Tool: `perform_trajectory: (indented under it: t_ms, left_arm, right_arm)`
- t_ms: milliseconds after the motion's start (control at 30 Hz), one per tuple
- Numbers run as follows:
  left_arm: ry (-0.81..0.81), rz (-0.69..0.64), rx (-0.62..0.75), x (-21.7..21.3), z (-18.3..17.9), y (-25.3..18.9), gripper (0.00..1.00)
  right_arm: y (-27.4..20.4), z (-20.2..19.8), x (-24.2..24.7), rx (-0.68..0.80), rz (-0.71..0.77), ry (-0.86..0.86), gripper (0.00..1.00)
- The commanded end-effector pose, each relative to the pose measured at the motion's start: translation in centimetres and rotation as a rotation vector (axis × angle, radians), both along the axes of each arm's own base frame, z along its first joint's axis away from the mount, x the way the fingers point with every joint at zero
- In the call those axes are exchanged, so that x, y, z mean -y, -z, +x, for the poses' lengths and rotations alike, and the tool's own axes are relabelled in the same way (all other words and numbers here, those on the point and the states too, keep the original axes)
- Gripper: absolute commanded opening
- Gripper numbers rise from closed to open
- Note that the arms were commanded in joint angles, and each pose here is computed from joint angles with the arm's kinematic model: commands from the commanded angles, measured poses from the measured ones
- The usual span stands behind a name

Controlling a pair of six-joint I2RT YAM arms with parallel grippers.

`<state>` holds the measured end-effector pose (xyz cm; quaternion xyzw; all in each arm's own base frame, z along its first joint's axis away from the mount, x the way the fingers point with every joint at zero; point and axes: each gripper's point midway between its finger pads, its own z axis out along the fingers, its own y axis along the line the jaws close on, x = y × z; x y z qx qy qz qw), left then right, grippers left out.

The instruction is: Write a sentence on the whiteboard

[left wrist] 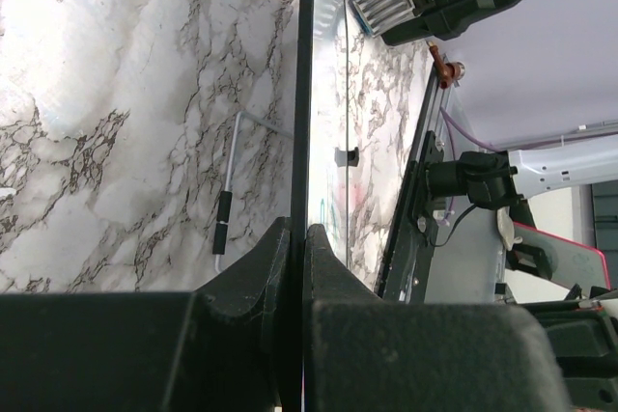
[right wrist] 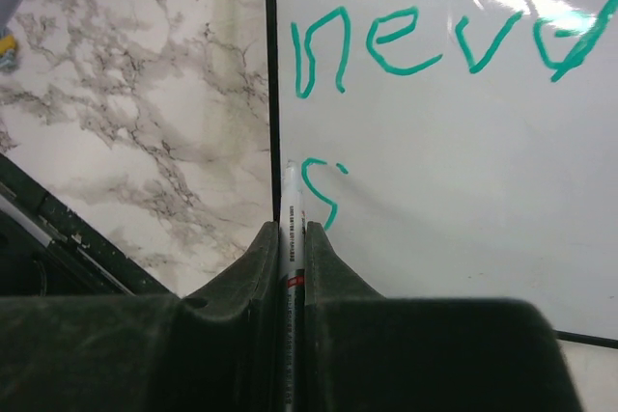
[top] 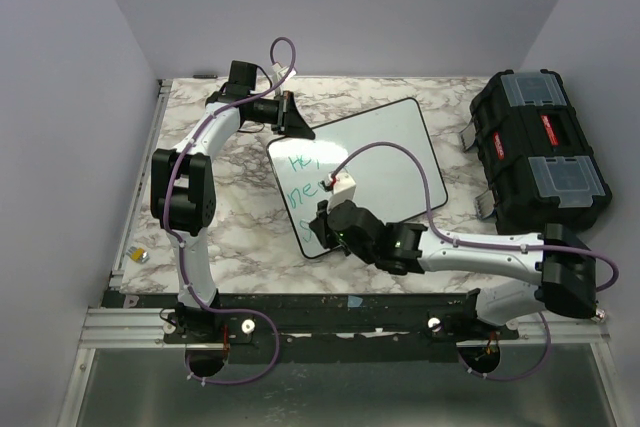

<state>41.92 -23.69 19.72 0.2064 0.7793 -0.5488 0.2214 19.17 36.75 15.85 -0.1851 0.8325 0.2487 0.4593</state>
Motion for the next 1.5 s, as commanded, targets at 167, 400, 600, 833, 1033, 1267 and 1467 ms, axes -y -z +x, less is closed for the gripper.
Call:
perform_trajectory:
  t_ms: [167, 400, 600, 833, 1033, 1267, 1467]
  left_arm:
    - [-0.087, 0.07, 0.207, -1.5, 2.9, -1.4, 0.0]
    - [-0.085, 0.069, 0.209, -1.5, 2.8, -1.5, 0.0]
    - [-0.086, 0.069, 0.207, -1.5, 2.8, -1.5, 0.0]
    - [-0.085, 0.07, 0.204, -1.5, 2.8, -1.4, 0.0]
    - [-0.086, 0.069, 0.208, -1.5, 2.8, -1.5, 0.0]
    - [-0.084, 0.068, 0.206, -1.5, 2.8, -1.5, 0.0]
    - [-0.085, 0.069, 0.205, -1.5, 2.8, -1.5, 0.0]
  right_arm:
    - [0.5, 1.4, 2.7, 0.029, -0.047, 0.161, 0.01]
    - [1.6, 1.5, 2.2, 0.011, -0.08, 0.165, 0.01]
    - [2.9, 1.5, 2.3, -0.008, -0.116, 0.173, 0.01]
    - [4.0, 0.8, 3.1, -0.04, -0.125, 0.17, 0.01]
    - [4.7, 0.2, 3.8, -0.065, -0.133, 0.169, 0.01]
    - [5.0, -0.3, 4.4, -0.09, -0.127, 0.169, 0.01]
    - [4.7, 0.3, 5.8, -0.063, -0.141, 0.231, 0.01]
